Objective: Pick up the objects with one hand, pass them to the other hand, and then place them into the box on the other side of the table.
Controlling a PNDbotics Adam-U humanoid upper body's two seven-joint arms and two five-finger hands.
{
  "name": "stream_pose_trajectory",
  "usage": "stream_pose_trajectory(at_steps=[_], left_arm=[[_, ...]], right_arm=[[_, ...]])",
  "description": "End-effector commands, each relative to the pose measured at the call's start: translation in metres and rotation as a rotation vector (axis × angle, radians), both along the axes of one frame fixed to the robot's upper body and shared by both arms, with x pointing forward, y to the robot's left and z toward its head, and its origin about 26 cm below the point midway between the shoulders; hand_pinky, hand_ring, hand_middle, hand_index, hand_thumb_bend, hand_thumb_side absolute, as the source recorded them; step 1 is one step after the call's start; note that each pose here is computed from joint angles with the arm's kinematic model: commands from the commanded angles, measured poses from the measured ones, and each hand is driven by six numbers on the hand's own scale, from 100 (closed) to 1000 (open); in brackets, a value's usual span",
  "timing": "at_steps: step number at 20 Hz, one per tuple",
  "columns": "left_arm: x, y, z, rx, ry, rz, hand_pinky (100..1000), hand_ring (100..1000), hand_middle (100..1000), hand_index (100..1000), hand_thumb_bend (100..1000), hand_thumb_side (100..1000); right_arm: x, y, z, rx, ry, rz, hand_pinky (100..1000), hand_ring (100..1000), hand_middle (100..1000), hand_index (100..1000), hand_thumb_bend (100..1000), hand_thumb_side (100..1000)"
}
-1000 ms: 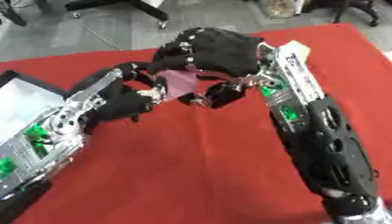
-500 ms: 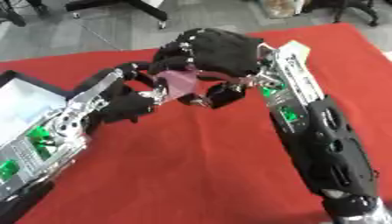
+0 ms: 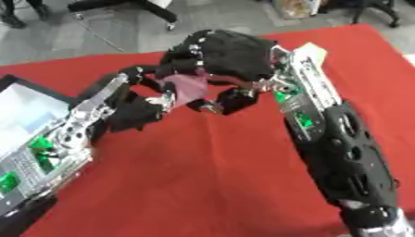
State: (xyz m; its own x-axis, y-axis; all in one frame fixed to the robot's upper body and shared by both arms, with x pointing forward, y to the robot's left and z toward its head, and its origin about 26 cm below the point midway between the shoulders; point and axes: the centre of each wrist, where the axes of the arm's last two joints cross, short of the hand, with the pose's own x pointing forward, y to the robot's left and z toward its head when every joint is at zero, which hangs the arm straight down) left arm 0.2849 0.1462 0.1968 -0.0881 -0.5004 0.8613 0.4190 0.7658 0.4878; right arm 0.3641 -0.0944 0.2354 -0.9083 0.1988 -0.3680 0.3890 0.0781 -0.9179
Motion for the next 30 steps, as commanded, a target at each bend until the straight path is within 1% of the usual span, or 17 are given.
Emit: stream_pose_trajectory(at_steps=[1, 4, 6, 8, 10, 13, 14, 16, 20, 27, 28, 30], left_arm=[[-0.005, -0.002, 0.000, 0.007, -0.004, -0.009, 300, 367, 228, 406, 100, 224], [-0.006, 0.001, -0.004, 0.016, -0.001, 0.009, 301, 368, 227, 406, 100, 219], [-0.006, 0.004, -0.006, 0.021, 0.003, 0.021, 302, 368, 227, 406, 100, 217], [-0.006, 0.005, -0.008, 0.023, 0.008, 0.033, 302, 368, 227, 406, 100, 217], [-0.006, 0.007, -0.009, 0.021, 0.011, 0.042, 303, 368, 227, 406, 100, 219], [-0.006, 0.008, -0.009, 0.011, 0.015, 0.051, 303, 369, 228, 406, 100, 221], [-0.006, 0.008, -0.009, 0.007, 0.018, 0.053, 304, 369, 227, 406, 100, 222], [-0.006, 0.008, -0.009, 0.001, 0.022, 0.054, 304, 369, 227, 406, 100, 223], [-0.006, 0.008, -0.009, -0.005, 0.026, 0.057, 304, 368, 227, 406, 100, 223], [-0.006, 0.007, -0.010, -0.006, 0.037, 0.057, 308, 371, 230, 411, 100, 223], [-0.006, 0.007, -0.010, -0.009, 0.040, 0.057, 314, 377, 241, 420, 100, 256], [-0.006, 0.007, -0.009, -0.035, 0.055, 0.037, 341, 420, 291, 467, 100, 327]], right_arm=[[-0.002, 0.000, 0.019, -0.004, -0.050, 0.026, 714, 687, 408, 737, 100, 100], [-0.001, -0.007, 0.023, 0.010, -0.057, 0.006, 711, 688, 422, 736, 100, 100], [0.000, -0.013, 0.027, 0.022, -0.066, -0.012, 710, 684, 418, 720, 100, 100], [0.000, -0.019, 0.031, 0.048, -0.078, -0.025, 712, 681, 411, 715, 100, 100], [0.000, -0.024, 0.034, 0.090, -0.083, -0.026, 713, 675, 381, 702, 100, 100], [-0.001, -0.031, 0.037, 0.154, -0.092, -0.025, 715, 671, 382, 702, 100, 100], [-0.002, -0.034, 0.038, 0.175, -0.096, -0.025, 720, 678, 399, 703, 100, 133], [-0.002, -0.037, 0.039, 0.205, -0.105, -0.026, 726, 686, 412, 706, 164, 218], [-0.003, -0.038, 0.039, 0.233, -0.116, -0.021, 726, 684, 415, 696, 190, 247], [-0.003, -0.038, 0.039, 0.243, -0.133, -0.018, 723, 673, 411, 687, 199, 242], [-0.003, -0.038, 0.039, 0.243, -0.135, -0.017, 721, 670, 408, 687, 200, 236], [-0.003, -0.037, 0.038, 0.243, -0.139, -0.014, 717, 663, 400, 685, 199, 208]])
